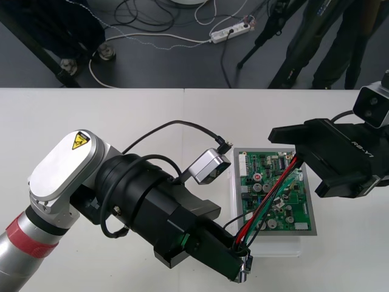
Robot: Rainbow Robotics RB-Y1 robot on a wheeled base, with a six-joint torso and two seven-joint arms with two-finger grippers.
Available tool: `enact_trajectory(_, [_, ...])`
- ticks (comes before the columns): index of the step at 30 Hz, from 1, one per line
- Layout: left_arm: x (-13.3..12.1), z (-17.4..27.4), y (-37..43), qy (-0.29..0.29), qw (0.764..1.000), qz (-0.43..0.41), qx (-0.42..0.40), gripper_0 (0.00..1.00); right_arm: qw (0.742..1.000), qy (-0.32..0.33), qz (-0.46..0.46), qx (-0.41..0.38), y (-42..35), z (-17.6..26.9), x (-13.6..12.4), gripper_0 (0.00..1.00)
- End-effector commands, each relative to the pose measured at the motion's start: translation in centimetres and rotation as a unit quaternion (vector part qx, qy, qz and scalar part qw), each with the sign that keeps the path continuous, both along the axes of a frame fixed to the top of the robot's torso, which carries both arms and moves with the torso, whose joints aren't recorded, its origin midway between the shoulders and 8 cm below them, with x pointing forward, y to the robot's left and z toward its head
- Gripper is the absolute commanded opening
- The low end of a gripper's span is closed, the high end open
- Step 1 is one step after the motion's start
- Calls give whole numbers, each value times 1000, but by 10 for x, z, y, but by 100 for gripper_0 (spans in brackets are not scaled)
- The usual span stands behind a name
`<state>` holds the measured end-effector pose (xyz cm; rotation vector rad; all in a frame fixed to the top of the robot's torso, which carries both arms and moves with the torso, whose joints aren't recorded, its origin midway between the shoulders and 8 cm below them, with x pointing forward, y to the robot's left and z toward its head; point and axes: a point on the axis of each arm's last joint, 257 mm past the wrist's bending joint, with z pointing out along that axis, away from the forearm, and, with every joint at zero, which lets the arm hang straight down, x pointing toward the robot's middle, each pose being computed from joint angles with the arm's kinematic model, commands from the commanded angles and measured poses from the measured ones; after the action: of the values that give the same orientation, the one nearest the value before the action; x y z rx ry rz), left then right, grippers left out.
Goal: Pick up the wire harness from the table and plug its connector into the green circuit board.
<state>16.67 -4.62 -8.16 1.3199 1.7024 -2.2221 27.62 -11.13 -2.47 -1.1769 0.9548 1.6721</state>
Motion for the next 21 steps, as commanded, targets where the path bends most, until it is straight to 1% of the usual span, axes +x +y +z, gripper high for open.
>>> enact_trajectory(1, [-4, 20, -13, -19, 999, -8, -37, 0, 999, -26, 33, -2, 5, 16, -19, 100])
enact_trajectory(10, [-5, 21, -14, -18, 999, -9, -38, 0, 998, -12, 55, 24, 6, 27, -28, 100])
enact_trajectory(21, [-4, 22, -14, -18, 999, -9, -39, 0, 998, 0, 59, 38, 2, 34, -29, 100])
